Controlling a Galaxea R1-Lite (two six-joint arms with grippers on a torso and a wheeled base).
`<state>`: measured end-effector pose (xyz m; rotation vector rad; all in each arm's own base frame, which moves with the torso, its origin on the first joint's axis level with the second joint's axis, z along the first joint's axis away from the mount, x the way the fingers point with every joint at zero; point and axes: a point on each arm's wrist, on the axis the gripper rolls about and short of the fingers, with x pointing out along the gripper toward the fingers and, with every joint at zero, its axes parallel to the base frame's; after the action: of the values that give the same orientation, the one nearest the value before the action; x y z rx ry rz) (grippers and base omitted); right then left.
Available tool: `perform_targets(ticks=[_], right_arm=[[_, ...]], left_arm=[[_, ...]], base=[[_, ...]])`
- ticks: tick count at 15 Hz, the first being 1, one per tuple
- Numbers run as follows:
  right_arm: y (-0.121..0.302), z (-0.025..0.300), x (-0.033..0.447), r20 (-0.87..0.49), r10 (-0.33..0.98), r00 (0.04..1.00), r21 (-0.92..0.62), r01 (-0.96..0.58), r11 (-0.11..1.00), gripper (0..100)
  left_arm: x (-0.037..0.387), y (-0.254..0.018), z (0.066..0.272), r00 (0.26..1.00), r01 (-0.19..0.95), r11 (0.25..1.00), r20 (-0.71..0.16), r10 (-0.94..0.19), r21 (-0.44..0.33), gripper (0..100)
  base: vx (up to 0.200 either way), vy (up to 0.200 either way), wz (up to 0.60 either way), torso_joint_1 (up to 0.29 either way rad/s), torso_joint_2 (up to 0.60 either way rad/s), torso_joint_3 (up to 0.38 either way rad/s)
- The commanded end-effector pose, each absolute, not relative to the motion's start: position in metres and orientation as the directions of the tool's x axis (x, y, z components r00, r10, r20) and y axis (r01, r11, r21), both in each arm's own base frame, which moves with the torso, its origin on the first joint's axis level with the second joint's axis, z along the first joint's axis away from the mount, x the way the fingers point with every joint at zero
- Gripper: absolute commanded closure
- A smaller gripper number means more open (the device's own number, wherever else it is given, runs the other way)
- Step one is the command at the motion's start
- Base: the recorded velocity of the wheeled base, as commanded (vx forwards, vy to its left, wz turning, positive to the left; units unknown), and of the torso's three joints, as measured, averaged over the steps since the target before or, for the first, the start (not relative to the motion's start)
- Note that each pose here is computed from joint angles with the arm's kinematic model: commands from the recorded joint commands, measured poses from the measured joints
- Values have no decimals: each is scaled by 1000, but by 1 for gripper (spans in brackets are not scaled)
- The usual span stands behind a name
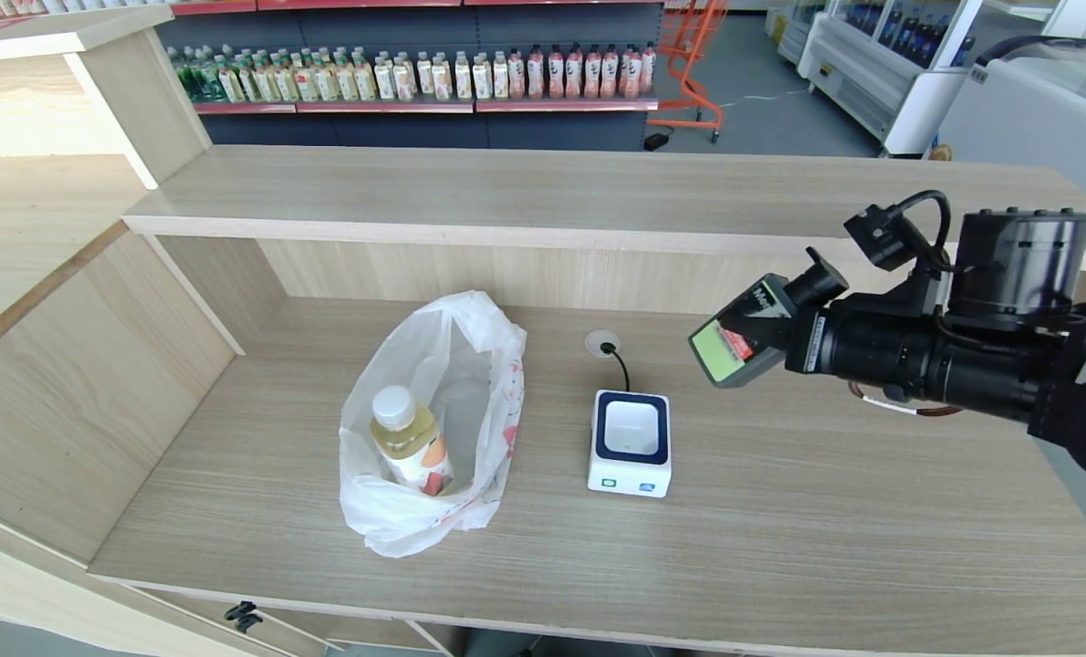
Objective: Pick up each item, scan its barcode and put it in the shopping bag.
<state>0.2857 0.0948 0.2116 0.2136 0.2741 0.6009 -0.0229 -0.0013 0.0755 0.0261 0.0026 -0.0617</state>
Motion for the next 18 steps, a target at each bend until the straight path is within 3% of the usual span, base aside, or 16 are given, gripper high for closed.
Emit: perform_targets(ticks=[1, 7, 10, 13, 18], right_arm=[[79, 233, 255, -157, 566, 809, 268, -517, 813, 100], [76, 235, 245, -206, 563, 800, 339, -482, 808, 100], [75, 233, 244, -213, 560, 800, 343, -476, 810, 100], [75, 231, 243, -220, 560, 799, 348, -472, 810, 100], [75, 227, 242, -234, 558, 796, 351, -466, 812, 100]], left_arm=[[-23, -1, 75, 998, 61, 998, -6, -61, 26, 0], [-23, -1, 75, 998, 61, 998, -5, -61, 27, 0], [-23, -1, 75, 998, 61, 998, -5, -61, 27, 0], [-23, -1, 75, 998, 61, 998, -5, -61, 29, 0], [-23, -1, 75, 998, 61, 998, -5, -61, 27, 0]], base=[[0, 0, 0, 0, 0, 0], [0, 0, 0, 0, 0, 0], [-200, 200, 0, 12, 9, -1], [0, 0, 0, 0, 0, 0], [0, 200, 0, 10, 3, 0]])
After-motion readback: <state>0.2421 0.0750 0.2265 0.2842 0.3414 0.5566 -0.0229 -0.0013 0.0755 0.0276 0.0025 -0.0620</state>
